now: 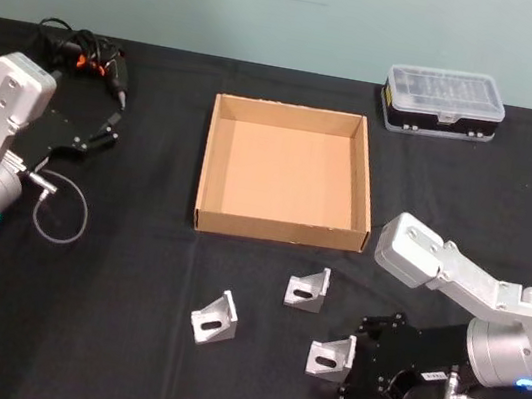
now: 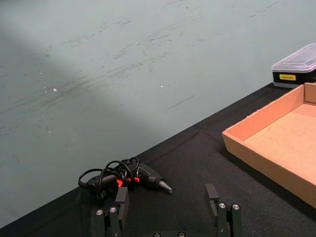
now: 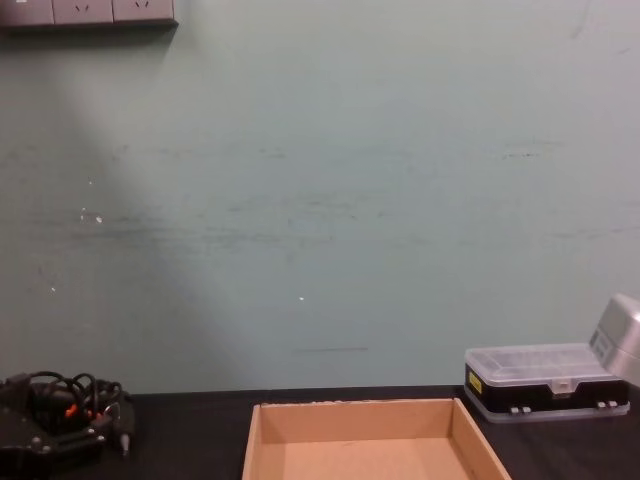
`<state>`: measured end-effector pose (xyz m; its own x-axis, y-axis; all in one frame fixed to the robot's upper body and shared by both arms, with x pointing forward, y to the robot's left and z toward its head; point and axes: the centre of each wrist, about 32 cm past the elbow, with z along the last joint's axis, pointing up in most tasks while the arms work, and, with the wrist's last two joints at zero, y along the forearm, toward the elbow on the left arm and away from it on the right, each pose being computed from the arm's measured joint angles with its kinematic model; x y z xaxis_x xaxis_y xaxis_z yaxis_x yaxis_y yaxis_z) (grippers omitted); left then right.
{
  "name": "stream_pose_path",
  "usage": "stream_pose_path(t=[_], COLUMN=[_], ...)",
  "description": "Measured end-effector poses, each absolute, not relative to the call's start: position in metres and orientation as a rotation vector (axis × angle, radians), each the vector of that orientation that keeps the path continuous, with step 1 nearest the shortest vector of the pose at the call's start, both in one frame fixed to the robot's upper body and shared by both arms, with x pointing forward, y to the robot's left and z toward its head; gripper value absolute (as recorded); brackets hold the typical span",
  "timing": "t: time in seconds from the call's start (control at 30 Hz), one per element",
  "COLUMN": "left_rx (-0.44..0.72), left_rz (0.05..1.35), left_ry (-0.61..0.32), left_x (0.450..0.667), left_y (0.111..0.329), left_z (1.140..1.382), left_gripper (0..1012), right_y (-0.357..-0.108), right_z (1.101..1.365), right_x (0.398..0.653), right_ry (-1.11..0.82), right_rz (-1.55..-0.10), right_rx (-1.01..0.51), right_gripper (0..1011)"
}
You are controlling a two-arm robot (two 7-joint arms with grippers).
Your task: Use one hand to pick up the angle iron from the table and place it into the box.
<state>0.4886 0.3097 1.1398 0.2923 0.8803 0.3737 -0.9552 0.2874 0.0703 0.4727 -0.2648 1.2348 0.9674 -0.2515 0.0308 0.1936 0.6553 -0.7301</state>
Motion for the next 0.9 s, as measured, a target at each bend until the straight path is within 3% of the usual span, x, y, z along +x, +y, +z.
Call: stream_pose_path(t=[0.37, 0.9], left_rx=[0.304, 0.304], left_rz=[1.248, 1.248], left_ry=[-0.285, -0.285], left_x=[0.4886, 0.4886], left_y=[0.3097, 0.3097], left_z=[1.1398, 1.1398], left_gripper=[1000, 1000], right_y=[-0.2653, -0.2609], right_z=[1.2347, 1.2424], right_x=[0.4712, 0.4698], right_ry=[0.065, 0.047], right_rz=[-0.259, -0.257], right_rx=[-0.792, -0.748], right_gripper=[488, 476])
